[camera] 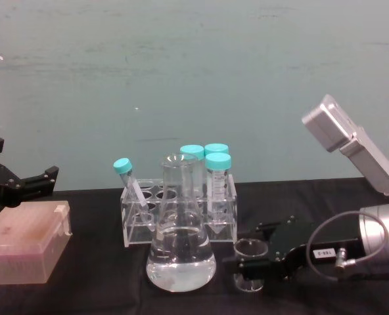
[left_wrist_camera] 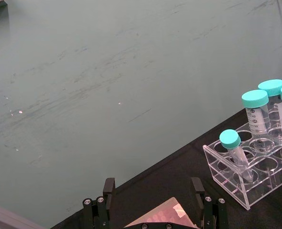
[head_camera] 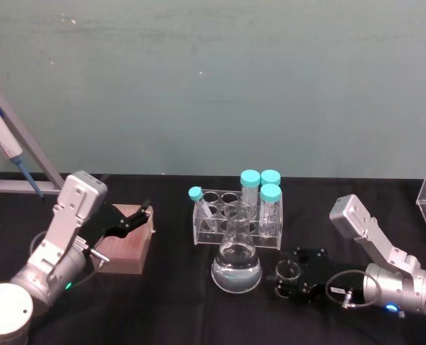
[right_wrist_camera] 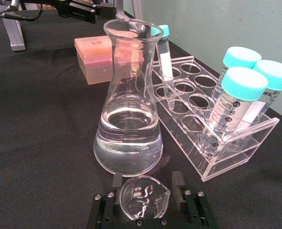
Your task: Place the experimental apparatus aside using one hand.
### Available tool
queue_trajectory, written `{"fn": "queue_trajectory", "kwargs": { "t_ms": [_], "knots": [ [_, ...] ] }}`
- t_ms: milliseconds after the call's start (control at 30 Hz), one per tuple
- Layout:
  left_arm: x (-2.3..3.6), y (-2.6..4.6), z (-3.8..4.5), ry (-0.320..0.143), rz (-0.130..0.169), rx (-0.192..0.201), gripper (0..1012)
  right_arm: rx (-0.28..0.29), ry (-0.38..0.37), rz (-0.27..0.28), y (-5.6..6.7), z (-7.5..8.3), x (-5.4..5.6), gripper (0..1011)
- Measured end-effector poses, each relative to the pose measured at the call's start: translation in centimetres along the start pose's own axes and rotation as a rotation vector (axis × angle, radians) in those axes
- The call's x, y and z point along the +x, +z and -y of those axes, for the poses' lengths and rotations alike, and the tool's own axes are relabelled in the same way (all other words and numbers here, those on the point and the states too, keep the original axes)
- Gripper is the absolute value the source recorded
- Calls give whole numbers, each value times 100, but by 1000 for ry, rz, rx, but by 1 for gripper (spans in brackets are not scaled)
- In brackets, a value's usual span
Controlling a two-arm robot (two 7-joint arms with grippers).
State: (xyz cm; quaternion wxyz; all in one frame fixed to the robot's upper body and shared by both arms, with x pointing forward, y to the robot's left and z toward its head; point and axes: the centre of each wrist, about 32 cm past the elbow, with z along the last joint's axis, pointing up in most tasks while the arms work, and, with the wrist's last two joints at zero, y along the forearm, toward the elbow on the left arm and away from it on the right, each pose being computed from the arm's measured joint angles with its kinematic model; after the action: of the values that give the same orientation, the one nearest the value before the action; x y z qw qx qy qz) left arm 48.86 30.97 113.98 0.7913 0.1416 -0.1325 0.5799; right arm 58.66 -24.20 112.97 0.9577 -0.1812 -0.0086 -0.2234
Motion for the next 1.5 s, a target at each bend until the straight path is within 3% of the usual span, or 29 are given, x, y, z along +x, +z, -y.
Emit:
{"fn": "queue_trajectory", "kwargs": {
  "t_ms": [133, 833, 1167, 1500],
  "knots": [
    [0, 0, 0, 0, 0, 0, 1000, 0, 0, 0, 0, 0, 0, 541],
    [0, 0, 0, 0, 0, 0, 1000, 16, -24, -1, 10, 49, -5, 537],
    [-1, 0, 0, 0, 0, 0, 1000, 34, -112, -10, 36, 188, -37, 537],
    [0, 0, 0, 0, 0, 0, 1000, 43, -244, -40, 32, 326, 39, 537]
  ]
}}
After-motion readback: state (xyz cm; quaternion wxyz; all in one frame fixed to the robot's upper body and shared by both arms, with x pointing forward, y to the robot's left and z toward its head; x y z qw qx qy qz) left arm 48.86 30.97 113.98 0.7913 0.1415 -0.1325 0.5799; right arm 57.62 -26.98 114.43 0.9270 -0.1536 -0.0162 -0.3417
